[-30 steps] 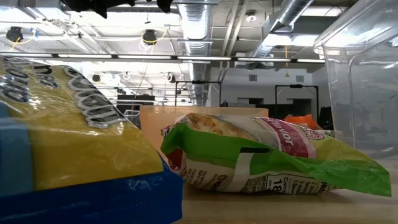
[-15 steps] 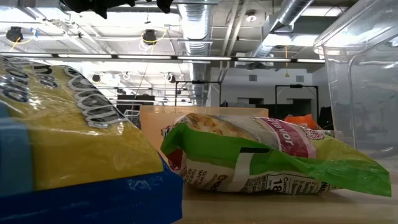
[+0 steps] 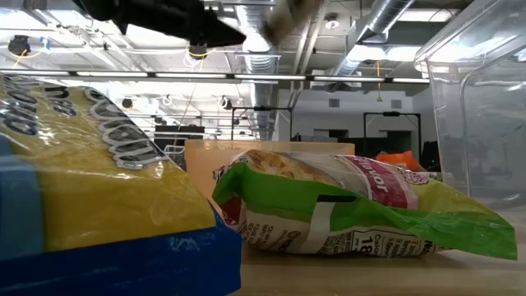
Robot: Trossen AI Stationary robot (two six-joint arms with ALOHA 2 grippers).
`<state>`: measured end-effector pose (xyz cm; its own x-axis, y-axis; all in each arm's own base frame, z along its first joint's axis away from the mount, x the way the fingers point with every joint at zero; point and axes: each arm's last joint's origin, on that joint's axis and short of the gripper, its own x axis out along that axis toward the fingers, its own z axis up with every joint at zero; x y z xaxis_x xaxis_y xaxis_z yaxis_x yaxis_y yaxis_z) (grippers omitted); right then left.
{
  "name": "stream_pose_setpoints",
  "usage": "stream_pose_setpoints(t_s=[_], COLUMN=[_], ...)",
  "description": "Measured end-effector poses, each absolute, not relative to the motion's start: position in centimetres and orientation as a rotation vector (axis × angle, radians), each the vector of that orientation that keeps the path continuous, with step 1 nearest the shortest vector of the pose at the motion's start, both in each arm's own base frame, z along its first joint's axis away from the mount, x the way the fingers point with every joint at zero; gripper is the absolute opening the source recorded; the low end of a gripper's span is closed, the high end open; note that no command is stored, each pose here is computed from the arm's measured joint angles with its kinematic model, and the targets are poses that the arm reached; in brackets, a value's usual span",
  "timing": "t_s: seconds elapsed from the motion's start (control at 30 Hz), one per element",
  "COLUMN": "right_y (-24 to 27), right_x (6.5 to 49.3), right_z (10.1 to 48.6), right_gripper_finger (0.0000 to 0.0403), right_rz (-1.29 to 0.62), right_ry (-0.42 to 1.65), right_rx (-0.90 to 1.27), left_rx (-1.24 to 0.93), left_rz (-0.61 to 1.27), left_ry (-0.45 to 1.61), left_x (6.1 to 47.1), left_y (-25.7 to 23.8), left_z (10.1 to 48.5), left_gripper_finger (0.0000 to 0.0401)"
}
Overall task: Pick & Place Food Item
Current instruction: Put the golden seasoning bottle into the orange bin, then put the orange noodle pack into the transparent container
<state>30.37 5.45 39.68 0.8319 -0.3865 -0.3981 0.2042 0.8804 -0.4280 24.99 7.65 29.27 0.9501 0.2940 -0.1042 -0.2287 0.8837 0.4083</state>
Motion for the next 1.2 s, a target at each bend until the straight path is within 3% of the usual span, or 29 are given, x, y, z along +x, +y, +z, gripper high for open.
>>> stream_pose_setpoints(t_s=[0.13,0.4,0.53,1.2], right_y=[5.0,5.1,5.4,5.1], right_x=[30.2,29.8,29.8,29.7], right_z=[39.1,39.1,39.1,38.8], right_gripper_finger=[0.018,0.0045,0.0007,0.0048], right_rz=[-0.296,-0.218,-0.205,-0.217], right_ry=[0.553,0.566,0.568,0.596], right_rx=[-0.315,-0.215,-0.226,-0.226], left_rx=[0.436,0.445,0.447,0.448], left_rz=[0.332,0.248,0.236,0.24], left_ry=[0.252,0.249,0.251,0.256], left_x=[24.1,23.6,23.7,23.7], left_y=[7.6,6.5,6.3,6.3], left_z=[29.2,29.5,29.5,29.4], left_gripper_finger=[0.0326,0.0332,0.0333,0.0337])
